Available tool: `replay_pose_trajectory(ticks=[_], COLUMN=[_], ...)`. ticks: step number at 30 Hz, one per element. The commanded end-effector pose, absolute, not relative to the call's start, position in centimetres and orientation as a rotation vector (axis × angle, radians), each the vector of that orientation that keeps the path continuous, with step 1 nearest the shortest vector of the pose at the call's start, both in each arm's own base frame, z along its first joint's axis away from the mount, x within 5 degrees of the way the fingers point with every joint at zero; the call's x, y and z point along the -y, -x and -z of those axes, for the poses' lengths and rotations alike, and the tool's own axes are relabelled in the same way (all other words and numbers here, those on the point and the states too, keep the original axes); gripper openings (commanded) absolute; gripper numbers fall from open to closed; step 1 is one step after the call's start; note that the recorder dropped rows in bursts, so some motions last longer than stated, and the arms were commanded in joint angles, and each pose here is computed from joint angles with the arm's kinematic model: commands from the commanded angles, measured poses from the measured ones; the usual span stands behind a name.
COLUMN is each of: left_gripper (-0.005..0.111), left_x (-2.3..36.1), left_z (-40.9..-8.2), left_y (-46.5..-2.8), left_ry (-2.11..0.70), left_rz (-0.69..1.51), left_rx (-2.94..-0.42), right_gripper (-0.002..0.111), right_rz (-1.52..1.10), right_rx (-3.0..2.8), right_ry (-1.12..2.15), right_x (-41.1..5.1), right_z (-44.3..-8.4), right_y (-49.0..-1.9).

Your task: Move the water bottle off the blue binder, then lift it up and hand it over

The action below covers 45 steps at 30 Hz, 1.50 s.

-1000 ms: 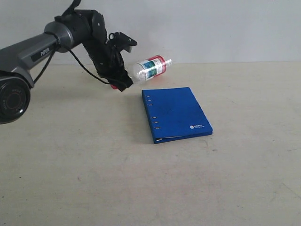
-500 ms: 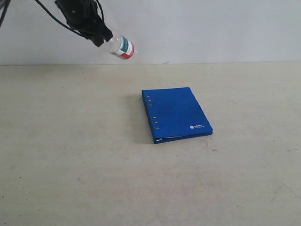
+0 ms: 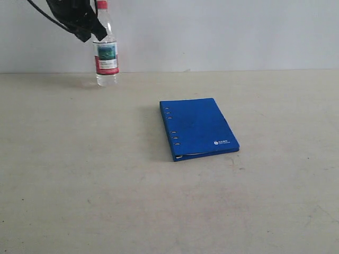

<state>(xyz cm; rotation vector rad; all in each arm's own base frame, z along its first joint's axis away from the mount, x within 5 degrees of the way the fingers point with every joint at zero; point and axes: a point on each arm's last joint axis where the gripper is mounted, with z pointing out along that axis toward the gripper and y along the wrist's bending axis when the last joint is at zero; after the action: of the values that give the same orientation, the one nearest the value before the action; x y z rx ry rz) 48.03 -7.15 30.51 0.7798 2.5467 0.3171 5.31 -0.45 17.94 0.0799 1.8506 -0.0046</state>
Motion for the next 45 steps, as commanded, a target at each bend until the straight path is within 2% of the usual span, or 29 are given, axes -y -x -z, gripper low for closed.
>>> replay_pose_trajectory(ticks=[1, 8, 13, 18, 21, 26, 35, 45], left_gripper=[0.004, 0.004, 0.004, 0.004, 0.004, 0.004, 0.004, 0.004], left_x=[6.9, 6.8, 6.8, 6.6, 6.4, 6.1, 4.7, 2.3], left_z=[-30.5, -28.3, -28.7, -30.5, -33.0, -39.1, -49.0, -56.4], left_y=[-46.0, -46.1, -46.2, -45.2, -44.0, -40.2, -29.6, -16.8], left_ry=[-0.830, -0.825, -0.818, -0.802, -0.756, -0.658, -0.481, -0.364], left_rz=[-0.292, -0.258, -0.263, -0.263, -0.261, -0.193, -0.102, -0.111], left_rx=[-2.591, -2.641, -2.611, -2.608, -2.577, -2.459, -2.227, -1.933], right_gripper=[0.000, 0.000, 0.000, 0.000, 0.000, 0.000, 0.000, 0.000], right_rz=[0.011, 0.011, 0.011, 0.011, 0.011, 0.011, 0.011, 0.035], right_rx=[-1.841, -1.841, -1.841, -1.841, -1.841, -1.841, -1.841, -1.834], right_ry=[-0.079, -0.079, -0.079, -0.079, -0.079, -0.079, -0.079, -0.052], right_x=[0.5, 0.5, 0.5, 0.5, 0.5, 0.5, 0.5, 0.5], right_z=[-18.1, -18.1, -18.1, -18.1, -18.1, -18.1, -18.1, -18.2], right_y=[-5.3, -5.3, -5.3, -5.3, -5.3, -5.3, -5.3, -5.3])
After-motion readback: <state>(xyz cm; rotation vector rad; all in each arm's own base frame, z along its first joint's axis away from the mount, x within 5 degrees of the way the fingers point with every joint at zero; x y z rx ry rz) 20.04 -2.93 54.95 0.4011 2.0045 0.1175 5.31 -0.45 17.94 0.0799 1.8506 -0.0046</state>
